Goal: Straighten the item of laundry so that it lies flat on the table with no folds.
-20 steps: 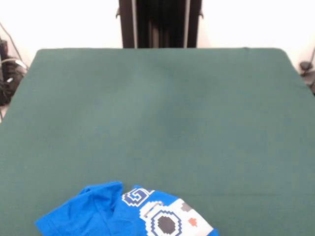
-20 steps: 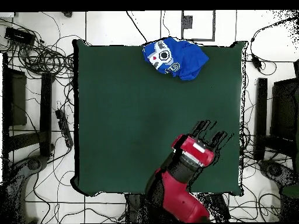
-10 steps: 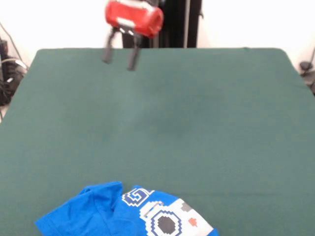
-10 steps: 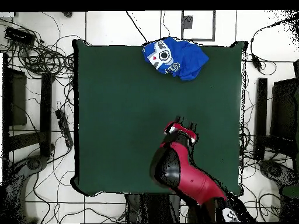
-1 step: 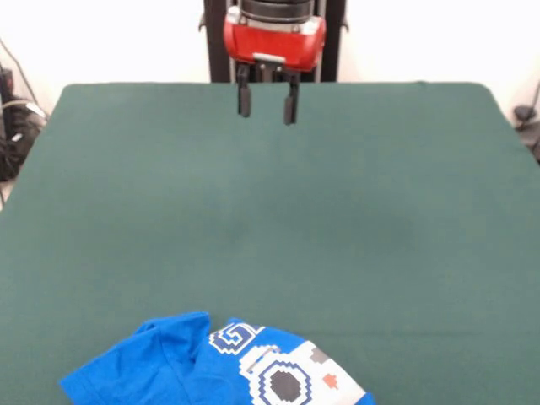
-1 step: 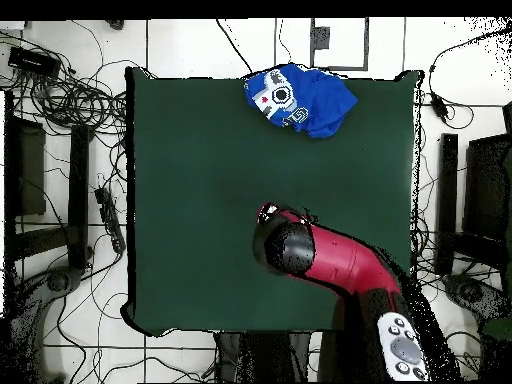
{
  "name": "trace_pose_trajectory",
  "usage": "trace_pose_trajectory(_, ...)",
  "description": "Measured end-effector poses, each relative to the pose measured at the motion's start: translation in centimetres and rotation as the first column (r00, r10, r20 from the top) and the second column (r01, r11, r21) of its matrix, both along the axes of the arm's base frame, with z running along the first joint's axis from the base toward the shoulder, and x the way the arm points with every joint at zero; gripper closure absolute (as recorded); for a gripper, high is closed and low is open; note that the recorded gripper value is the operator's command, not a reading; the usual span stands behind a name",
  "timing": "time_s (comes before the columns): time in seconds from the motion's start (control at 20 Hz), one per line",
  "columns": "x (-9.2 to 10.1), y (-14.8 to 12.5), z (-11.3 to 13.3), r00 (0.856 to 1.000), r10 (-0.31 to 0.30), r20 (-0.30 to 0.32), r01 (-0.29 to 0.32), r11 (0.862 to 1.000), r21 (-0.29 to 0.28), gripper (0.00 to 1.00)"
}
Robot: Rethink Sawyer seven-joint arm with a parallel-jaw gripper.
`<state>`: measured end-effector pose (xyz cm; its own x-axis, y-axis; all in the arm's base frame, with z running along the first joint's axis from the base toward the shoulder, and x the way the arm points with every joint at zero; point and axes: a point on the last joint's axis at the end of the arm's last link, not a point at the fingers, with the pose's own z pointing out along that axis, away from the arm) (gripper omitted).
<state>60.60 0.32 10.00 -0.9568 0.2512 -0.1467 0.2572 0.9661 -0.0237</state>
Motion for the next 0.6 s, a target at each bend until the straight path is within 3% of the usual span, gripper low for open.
trace_pose_trajectory(0.25,6.2,0.1,2.8,0.991,0.071,0.117,-0.067,0.997,-0.038,0.0)
trace_pose_trajectory(0.35,7.6,0.1,3.7,0.987,0.081,0.139,-0.075,0.996,-0.044,0.0)
trace_pose_trajectory(0.4,9.3,0.1,5.1,0.985,0.092,0.146,-0.085,0.995,-0.052,0.0)
trace_pose_trajectory(0.6,11.2,-0.1,7.7,0.988,0.115,0.098,-0.11,0.992,-0.06,0.0)
